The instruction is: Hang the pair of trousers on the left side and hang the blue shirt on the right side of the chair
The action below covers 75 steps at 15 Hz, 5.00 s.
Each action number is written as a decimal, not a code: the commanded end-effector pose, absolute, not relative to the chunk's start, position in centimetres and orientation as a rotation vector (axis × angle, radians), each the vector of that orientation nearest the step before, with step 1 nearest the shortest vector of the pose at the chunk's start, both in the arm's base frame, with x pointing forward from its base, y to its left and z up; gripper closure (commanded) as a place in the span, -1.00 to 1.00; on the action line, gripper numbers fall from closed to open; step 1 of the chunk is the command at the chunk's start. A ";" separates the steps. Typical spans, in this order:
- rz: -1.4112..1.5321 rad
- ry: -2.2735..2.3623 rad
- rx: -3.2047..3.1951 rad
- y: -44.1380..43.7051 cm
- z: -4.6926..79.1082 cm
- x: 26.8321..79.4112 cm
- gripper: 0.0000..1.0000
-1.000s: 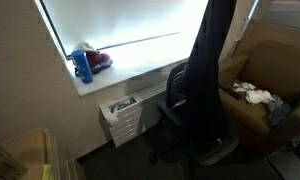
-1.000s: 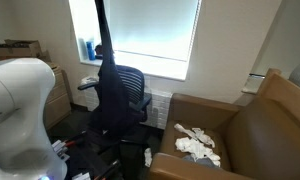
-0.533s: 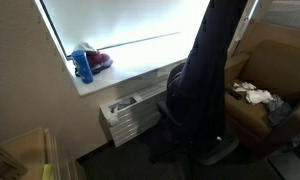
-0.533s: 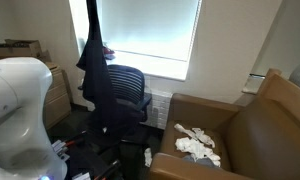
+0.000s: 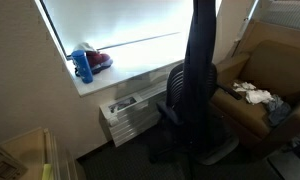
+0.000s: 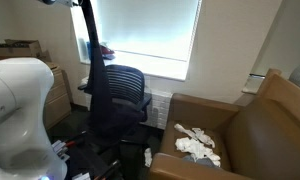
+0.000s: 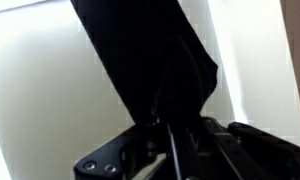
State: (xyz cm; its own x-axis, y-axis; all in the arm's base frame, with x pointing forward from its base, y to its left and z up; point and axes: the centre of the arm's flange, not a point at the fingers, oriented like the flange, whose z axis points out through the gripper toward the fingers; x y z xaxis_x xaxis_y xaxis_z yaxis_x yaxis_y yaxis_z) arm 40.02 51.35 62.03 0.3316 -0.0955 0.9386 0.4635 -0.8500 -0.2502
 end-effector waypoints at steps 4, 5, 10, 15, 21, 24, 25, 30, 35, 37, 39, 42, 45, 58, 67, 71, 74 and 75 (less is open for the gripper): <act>-1.129 -0.580 -2.351 61.0 50.9 42.6 0.95; -1.080 -0.630 -2.367 62.5 50.3 42.3 0.95; -0.885 -0.912 -2.328 68.8 53.0 38.2 0.95; -0.587 -1.148 -2.335 72.0 49.5 35.5 0.95; -0.234 -1.341 -2.547 69.1 35.8 43.0 0.95; -0.460 -1.300 -2.577 68.8 32.4 47.9 0.95; -0.480 -1.307 -2.569 69.1 31.6 48.6 0.95; -0.439 -1.378 -2.481 72.8 23.7 49.2 0.95; -0.431 -1.364 -2.557 68.9 18.5 46.1 0.75; -0.429 -1.364 -2.556 68.9 18.2 46.1 0.49; -0.447 -1.360 -2.547 69.1 19.5 46.2 0.29; -0.453 -1.359 -2.543 69.2 20.2 46.2 -0.21; -0.629 -1.167 -2.685 65.3 27.6 46.2 -0.50; -1.084 -0.276 -2.791 59.4 42.2 56.3 -1.00; -1.146 0.355 -2.746 45.3 45.1 64.1 -1.00; -1.163 0.749 -2.746 33.8 44.0 68.3 -1.00; -1.119 1.035 -2.769 26.3 39.6 70.4 -1.00; -1.075 1.124 -2.762 24.2 37.5 70.8 -1.00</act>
State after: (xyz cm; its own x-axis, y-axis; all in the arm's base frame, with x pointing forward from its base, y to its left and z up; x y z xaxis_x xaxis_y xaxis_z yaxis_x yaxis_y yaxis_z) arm 71.56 29.80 42.04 0.5512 -0.5067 0.6629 -0.5182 -0.8306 -0.2040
